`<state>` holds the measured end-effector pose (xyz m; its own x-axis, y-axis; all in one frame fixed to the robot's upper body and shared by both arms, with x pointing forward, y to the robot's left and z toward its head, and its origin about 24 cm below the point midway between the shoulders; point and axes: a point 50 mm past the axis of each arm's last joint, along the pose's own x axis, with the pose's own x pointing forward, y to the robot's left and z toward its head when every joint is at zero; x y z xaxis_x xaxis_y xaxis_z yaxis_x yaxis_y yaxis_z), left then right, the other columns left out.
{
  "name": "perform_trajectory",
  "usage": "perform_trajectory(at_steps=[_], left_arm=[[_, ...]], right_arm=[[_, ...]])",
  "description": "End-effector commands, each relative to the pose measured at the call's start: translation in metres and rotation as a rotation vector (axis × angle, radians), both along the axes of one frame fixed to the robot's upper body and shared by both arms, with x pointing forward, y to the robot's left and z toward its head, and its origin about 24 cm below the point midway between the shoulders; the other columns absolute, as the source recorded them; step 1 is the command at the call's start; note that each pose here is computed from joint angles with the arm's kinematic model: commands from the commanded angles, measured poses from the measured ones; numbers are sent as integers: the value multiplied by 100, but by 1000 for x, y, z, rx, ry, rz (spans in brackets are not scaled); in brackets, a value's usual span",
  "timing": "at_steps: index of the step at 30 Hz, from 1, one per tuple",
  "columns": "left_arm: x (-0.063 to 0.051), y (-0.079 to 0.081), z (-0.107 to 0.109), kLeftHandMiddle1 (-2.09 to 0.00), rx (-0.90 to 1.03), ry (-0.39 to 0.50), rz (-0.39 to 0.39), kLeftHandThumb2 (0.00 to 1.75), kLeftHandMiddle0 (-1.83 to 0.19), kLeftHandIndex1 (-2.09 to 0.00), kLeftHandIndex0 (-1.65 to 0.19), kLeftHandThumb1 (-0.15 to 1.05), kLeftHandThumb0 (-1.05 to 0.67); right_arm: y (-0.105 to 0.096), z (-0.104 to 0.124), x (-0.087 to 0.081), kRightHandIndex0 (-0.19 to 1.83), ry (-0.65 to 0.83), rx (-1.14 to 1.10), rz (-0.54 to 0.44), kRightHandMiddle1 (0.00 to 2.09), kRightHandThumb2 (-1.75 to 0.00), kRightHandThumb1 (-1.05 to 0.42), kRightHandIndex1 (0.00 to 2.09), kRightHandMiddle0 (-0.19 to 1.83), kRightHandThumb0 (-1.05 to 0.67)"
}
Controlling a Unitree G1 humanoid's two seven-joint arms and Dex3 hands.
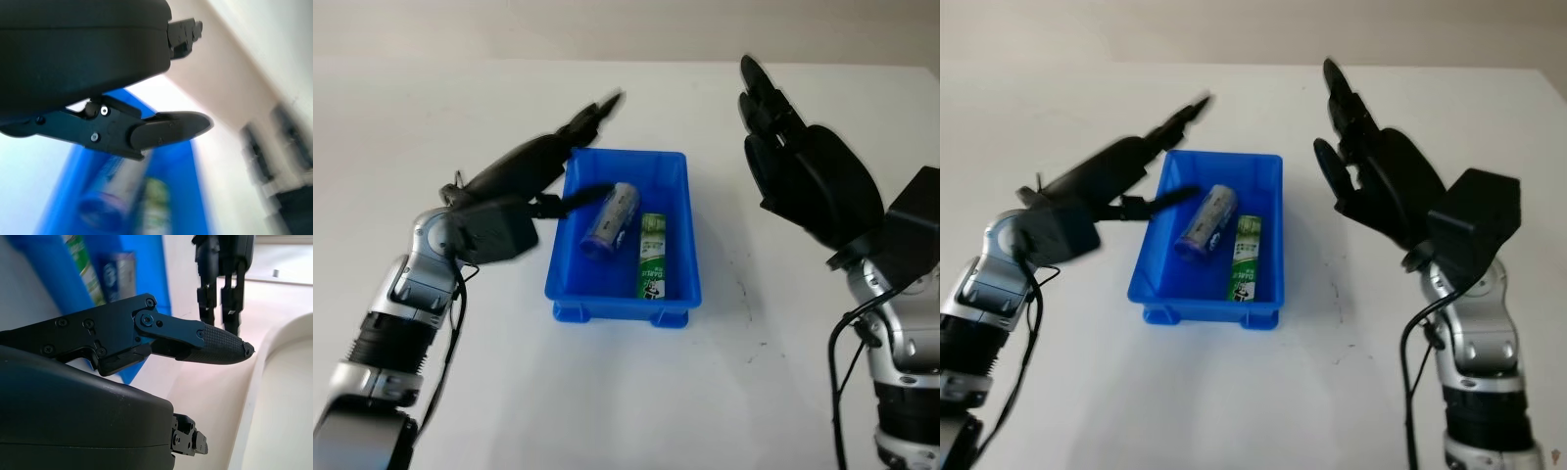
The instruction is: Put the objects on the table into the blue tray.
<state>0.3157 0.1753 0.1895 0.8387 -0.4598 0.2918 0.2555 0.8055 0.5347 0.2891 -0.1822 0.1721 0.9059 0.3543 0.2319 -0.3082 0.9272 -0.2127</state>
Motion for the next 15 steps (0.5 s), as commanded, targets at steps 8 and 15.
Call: perform_trajectory(at_steps=[8, 15], left_arm=[[-50, 36, 4, 0, -452, -74, 85, 79, 19, 0, 19, 105, -83], [-56, 56, -5, 0, -556, -80, 225, 76, 19, 0, 19, 105, -83]], right_arm=[[8, 3, 0, -19, 7, 112, -17, 0, -79, -105, 0, -19, -80], [3, 1, 18, -19, 45, 169, -71, 0, -85, -105, 0, -19, -80]])
